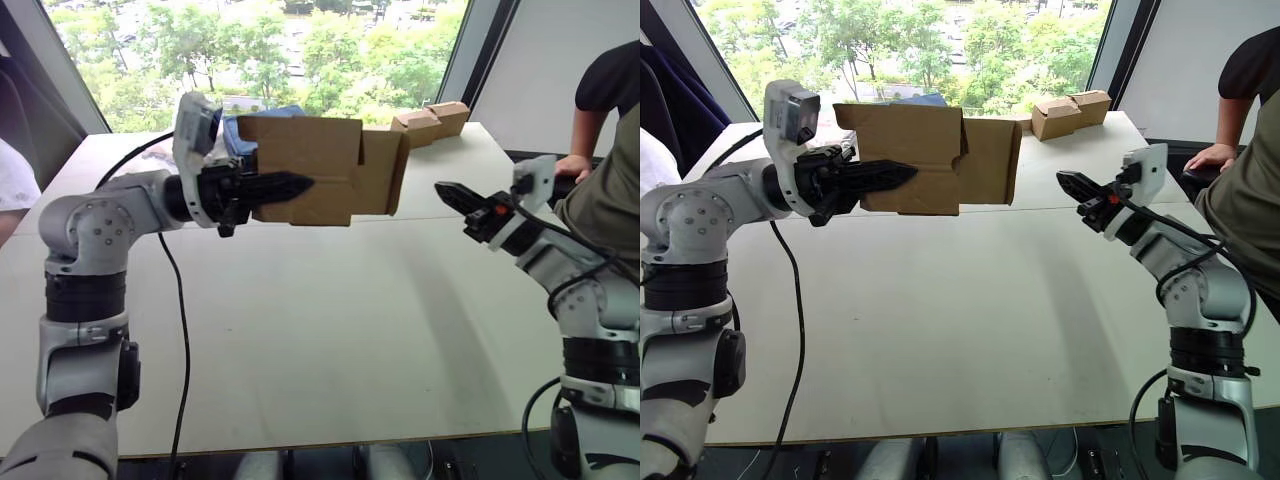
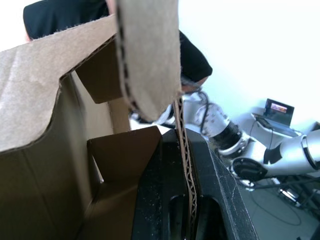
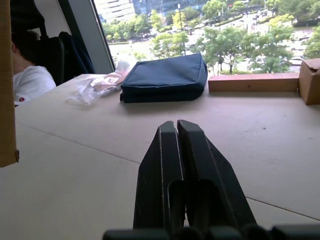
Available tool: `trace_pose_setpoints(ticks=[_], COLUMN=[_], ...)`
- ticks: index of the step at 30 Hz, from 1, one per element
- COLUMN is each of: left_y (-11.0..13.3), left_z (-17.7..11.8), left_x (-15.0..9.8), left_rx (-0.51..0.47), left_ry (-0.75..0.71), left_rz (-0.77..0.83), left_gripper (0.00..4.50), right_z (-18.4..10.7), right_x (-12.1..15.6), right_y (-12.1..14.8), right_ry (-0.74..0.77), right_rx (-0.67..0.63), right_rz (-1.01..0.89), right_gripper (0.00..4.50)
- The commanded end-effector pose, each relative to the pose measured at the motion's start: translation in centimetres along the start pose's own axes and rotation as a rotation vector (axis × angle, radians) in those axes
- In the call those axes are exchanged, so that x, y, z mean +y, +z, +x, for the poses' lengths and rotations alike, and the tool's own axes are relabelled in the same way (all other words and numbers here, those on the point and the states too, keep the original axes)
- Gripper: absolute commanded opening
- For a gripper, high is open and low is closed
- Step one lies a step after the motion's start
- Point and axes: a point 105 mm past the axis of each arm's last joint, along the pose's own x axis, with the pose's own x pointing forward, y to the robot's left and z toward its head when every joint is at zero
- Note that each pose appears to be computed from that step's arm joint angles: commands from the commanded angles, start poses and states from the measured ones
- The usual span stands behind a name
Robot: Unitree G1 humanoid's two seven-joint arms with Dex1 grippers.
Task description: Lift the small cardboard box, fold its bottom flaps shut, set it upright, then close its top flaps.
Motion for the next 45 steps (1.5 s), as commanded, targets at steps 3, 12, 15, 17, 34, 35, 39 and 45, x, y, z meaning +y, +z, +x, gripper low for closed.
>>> trace_pose_setpoints(ticks=[3,12,15,17,34,35,39,45], left_y=[1.1,1.3,1.4,1.5,1.3,1.4,1.5,1.5], left_z=[0.1,-0.2,-0.5,-0.6,-0.5,-0.5,-0.6,-0.5], left_x=[-0.9,-0.2,0.1,0.4,0.5,0.5,0.5,0.5], left_rx=[-0.016,-0.02,-0.025,-0.03,-0.047,-0.047,-0.05,-0.052], left_ry=[-0.022,0.002,0.015,0.024,0.022,0.022,0.024,0.021], left_rz=[0.044,0.043,0.041,0.038,0.027,0.027,0.025,0.022], left_gripper=[0.0,0.0,0.0,0.0,0.0,0.0,0.0,0.0], right_z=[1.5,2.2,2.0,1.9,2.1,2.1,1.7,1.4], right_x=[2.0,8.2,9.7,10.9,11.7,11.6,11.3,12.4], right_y=[2.2,3.5,4.1,4.1,3.2,3.2,3.2,2.9], right_ry=[0.104,0.347,0.396,0.438,0.43,0.425,0.41,0.453], right_rx=[-0.094,-0.173,-0.202,-0.198,-0.261,-0.265,-0.288,-0.298], right_rz=[-0.01,0.133,0.169,0.19,0.386,0.39,0.428,0.537], right_gripper=[0.07,0.07,0.07,0.07,1.1,1.43,2.96,4.34])
